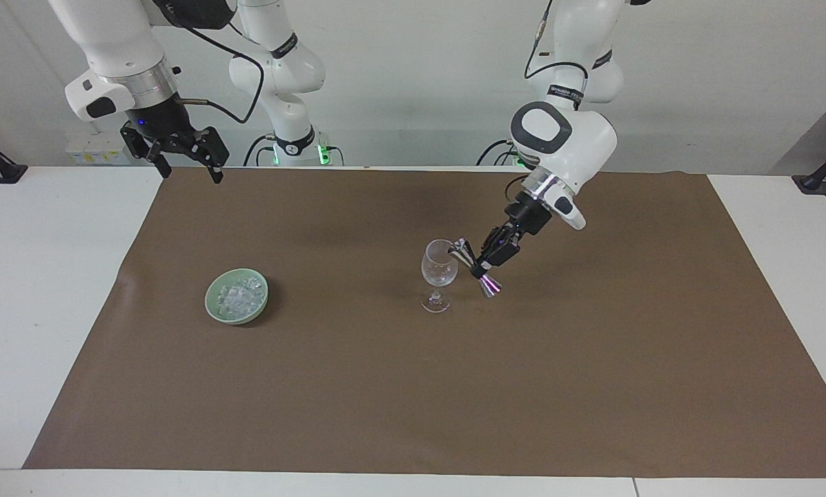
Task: Pour wine and add ice with both arms
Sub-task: 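Tilt the silver cup over the wine glass with the left gripper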
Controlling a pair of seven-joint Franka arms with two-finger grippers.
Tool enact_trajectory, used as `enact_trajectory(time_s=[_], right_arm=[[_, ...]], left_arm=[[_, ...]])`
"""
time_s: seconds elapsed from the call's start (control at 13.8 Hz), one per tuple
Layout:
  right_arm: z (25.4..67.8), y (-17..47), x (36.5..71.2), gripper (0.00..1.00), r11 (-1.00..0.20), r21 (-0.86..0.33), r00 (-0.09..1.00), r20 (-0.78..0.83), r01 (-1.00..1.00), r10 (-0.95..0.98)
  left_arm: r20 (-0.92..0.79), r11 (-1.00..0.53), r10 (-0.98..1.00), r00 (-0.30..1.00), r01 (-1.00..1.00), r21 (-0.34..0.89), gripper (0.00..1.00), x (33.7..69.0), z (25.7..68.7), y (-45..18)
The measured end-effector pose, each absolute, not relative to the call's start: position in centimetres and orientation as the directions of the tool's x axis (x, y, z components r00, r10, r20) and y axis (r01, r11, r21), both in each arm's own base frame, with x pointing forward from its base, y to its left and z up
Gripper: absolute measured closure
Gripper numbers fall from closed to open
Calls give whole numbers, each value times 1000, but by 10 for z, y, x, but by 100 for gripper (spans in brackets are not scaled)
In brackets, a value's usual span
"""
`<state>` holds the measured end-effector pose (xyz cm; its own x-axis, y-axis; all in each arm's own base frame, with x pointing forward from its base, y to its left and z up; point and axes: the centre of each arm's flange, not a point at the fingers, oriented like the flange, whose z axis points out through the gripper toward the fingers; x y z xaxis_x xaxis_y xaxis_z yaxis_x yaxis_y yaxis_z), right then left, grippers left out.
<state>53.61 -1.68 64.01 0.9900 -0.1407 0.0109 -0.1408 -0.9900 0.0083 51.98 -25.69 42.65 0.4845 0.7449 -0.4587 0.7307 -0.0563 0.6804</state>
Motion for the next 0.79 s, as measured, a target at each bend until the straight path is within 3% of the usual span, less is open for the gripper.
enact_trajectory(time_s=[0.79], right_arm=[[640, -17, 536, 0, -990, 8, 990, 11, -141, -141]], left_arm=[[-353, -148, 753, 556, 665, 732, 78, 514, 425, -262]])
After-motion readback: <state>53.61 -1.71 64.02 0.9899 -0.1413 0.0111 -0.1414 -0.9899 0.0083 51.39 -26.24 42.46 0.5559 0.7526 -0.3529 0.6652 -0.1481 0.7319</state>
